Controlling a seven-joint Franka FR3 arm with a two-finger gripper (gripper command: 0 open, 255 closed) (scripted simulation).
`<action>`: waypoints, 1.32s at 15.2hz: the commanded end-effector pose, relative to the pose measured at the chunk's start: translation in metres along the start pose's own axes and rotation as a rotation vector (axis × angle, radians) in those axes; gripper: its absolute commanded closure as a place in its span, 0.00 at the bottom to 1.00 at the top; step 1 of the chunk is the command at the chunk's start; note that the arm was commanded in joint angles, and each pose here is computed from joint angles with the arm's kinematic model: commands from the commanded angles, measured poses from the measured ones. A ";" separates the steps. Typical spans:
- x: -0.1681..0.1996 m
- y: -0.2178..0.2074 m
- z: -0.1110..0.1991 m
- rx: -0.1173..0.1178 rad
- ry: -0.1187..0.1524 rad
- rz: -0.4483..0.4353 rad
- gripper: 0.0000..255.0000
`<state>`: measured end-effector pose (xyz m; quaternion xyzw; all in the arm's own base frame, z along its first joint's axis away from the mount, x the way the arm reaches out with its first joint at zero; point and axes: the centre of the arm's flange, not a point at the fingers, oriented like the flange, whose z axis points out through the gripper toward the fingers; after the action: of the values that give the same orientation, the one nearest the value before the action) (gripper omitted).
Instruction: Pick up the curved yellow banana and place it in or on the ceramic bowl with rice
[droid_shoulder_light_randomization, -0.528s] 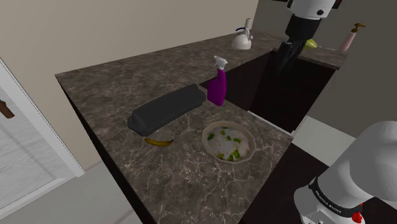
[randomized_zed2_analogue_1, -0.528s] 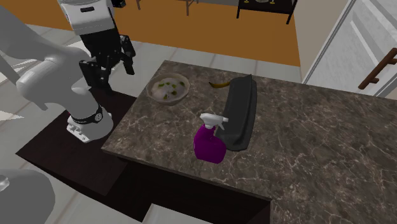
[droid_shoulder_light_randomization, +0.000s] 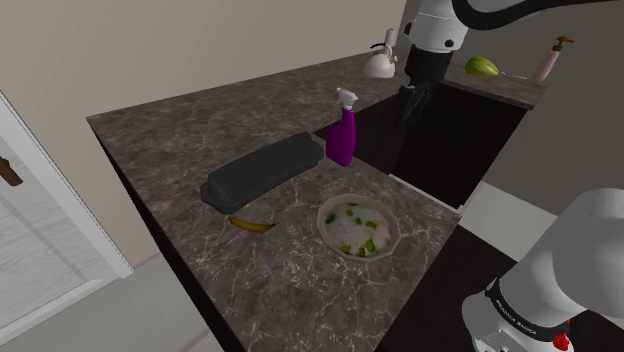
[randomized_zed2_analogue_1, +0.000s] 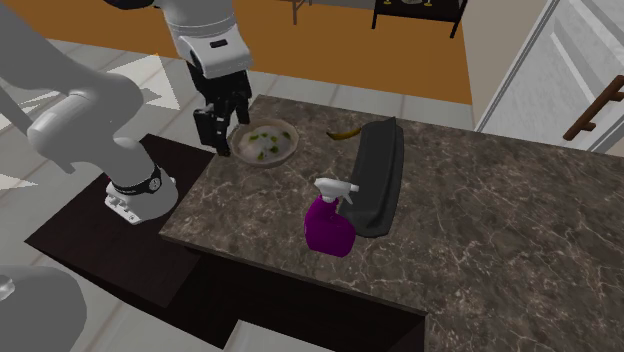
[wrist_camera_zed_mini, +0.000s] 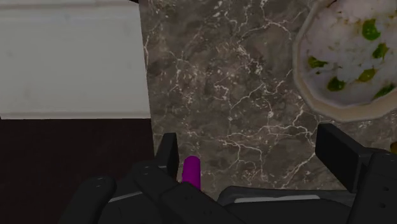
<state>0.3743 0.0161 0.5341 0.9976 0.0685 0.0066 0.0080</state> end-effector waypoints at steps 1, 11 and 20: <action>0.019 -0.016 0.007 0.008 -0.007 -0.032 0.00; 0.100 -0.101 0.067 0.044 -0.045 -0.191 0.00; 0.159 -0.190 0.121 0.077 -0.079 -0.333 0.00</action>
<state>0.5016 0.2103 0.4172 0.9735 0.2248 -0.0345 -0.0244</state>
